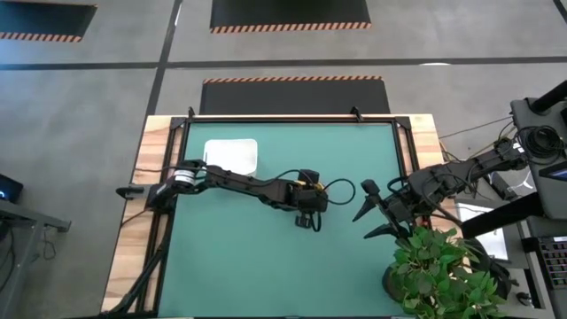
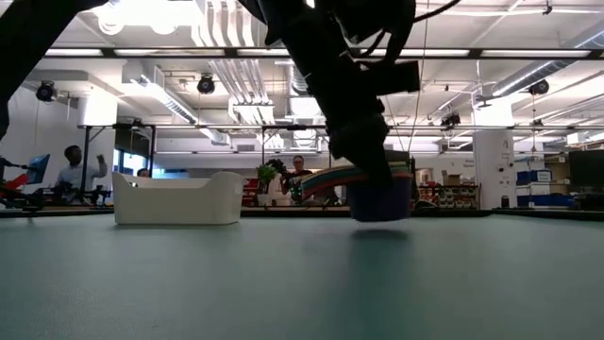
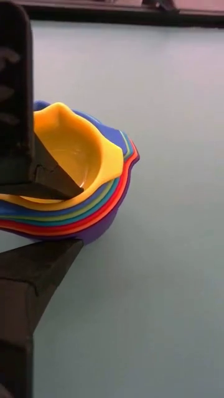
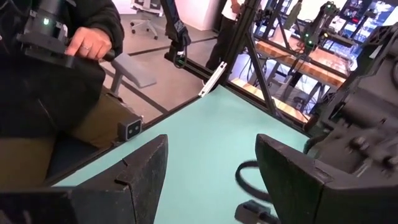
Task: Nest measuring cups in basket
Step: Put the nested measuring cups into the white bin
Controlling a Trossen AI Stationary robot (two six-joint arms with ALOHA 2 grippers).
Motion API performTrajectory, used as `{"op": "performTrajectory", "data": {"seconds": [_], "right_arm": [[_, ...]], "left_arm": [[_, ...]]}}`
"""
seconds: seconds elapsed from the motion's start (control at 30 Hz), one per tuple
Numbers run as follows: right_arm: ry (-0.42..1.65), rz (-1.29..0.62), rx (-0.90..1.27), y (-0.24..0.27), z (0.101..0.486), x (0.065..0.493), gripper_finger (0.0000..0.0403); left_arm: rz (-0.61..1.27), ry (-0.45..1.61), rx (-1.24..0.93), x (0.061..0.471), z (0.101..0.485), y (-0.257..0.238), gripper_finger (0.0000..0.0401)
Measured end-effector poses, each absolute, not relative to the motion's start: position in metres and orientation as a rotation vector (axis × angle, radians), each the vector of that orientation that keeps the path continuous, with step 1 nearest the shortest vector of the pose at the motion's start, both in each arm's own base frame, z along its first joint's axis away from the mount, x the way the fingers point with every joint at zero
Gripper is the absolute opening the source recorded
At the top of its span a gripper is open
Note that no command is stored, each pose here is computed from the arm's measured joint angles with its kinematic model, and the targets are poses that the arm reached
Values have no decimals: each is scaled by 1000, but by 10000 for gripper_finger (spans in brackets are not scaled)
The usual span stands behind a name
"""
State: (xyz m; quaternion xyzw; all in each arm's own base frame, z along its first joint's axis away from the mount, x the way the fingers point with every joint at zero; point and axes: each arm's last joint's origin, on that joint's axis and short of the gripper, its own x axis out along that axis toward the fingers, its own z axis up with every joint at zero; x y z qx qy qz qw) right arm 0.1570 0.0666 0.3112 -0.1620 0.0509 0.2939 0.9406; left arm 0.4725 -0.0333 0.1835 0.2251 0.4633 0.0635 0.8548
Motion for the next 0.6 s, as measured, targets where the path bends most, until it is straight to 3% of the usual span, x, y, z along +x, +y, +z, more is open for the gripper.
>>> {"op": "performTrajectory", "data": {"seconds": [0.3,0.6], "right_arm": [[116,600,-318,66,311,157,231],[121,600,-319,66,310,156,231]], "left_arm": [[117,951,518,465,212,-34,84],[78,996,587,426,272,-31,84]]}}
